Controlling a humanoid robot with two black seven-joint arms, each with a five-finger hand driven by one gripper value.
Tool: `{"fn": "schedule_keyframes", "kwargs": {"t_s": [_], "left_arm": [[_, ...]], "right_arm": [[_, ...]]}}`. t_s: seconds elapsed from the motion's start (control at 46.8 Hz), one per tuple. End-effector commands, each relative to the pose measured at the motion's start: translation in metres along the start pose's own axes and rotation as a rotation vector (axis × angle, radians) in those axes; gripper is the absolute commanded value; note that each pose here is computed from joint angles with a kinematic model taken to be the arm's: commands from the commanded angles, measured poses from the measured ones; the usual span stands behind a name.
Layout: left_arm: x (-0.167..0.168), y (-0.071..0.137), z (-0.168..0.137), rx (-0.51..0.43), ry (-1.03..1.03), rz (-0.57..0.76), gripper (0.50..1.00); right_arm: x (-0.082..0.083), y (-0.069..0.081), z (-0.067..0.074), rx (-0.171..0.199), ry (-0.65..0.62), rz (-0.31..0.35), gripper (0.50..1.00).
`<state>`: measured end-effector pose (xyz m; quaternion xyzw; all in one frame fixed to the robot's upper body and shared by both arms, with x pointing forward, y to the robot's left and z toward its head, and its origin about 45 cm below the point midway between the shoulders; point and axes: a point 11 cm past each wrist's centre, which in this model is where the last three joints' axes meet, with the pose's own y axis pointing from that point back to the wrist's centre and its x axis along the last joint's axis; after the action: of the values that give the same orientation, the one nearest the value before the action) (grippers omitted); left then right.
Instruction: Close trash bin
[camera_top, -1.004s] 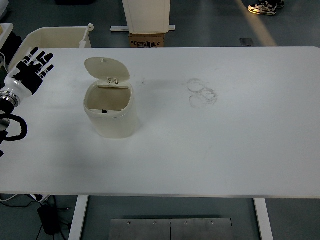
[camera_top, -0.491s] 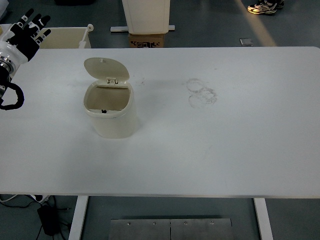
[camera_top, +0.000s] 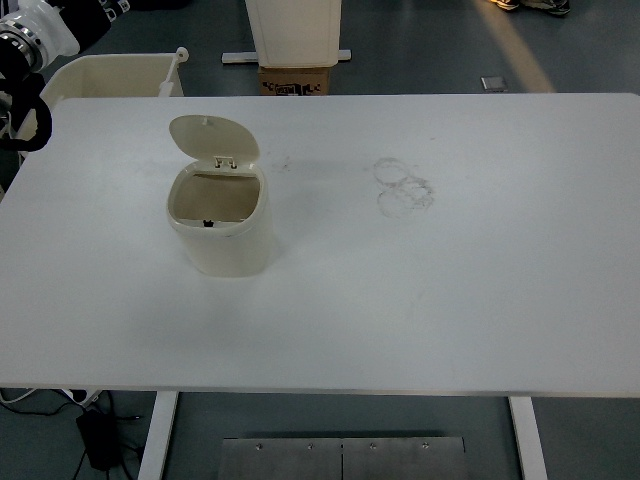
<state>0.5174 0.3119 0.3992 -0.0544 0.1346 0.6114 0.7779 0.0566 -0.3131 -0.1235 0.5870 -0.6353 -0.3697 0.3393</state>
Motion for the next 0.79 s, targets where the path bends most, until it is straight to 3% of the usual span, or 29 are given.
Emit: {"fn": "schedule_keyframes", "kwargs": {"t_s": [0.0, 0.278, 0.47, 0.769], "left_arm": [[-0.014, -0.004, 0.006, 0.014, -0.054, -0.022, 1.0], [-0.073, -0.008, 0.025, 0.071, -0.237, -0.141, 1.0], [-0.106, -0.004, 0.008, 0.213, -0.496, -0.204, 1.0], [-0.135, 0.01, -0.004, 0.313, -0.733, -0.291, 1.0]], "right_arm": [[0.0, 0.0, 0.0, 0.0, 0.0, 0.0, 0.991], [0.0, 0.0, 0.0, 0.0, 0.0, 0.0, 0.991], [0.0, 0.0, 0.0, 0.0, 0.0, 0.0, 0.991], [0.0, 0.0, 0.0, 0.0, 0.0, 0.0, 0.991]]}}
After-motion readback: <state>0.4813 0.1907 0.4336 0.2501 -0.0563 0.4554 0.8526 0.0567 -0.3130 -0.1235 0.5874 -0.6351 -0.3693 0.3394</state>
